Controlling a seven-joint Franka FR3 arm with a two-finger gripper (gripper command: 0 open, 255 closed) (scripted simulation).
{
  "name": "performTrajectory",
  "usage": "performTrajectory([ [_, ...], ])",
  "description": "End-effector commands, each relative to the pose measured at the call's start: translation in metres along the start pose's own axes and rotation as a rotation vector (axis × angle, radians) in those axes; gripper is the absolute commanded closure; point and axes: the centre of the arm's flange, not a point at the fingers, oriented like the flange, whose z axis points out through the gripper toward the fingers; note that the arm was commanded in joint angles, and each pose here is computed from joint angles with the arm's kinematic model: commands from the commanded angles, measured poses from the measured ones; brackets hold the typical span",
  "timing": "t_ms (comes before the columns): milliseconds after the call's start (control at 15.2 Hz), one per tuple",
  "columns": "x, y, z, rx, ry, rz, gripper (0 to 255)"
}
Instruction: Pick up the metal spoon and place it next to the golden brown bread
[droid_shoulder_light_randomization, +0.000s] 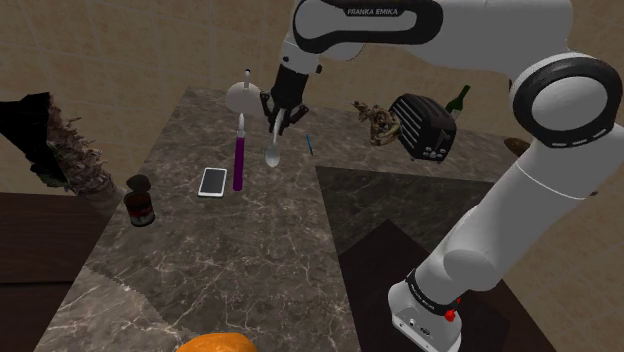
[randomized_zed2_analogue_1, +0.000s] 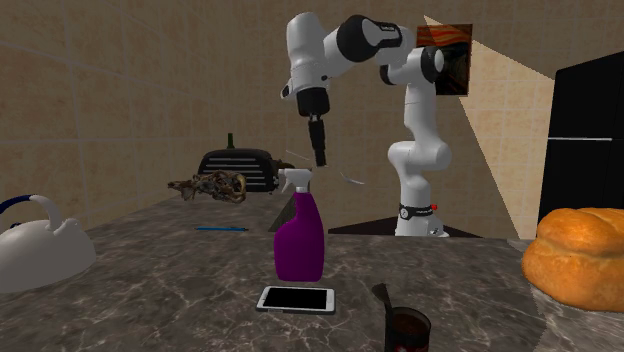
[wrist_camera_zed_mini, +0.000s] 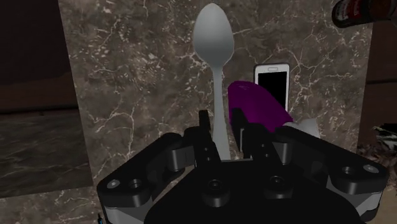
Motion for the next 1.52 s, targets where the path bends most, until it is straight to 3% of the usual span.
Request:
performTrajectory([
  [0,-0.026,0.005,0.002,0.0,0.0,0.001,255],
  [1452,-0.307,0.071,0.032,0.0,0.0,0.001,255],
])
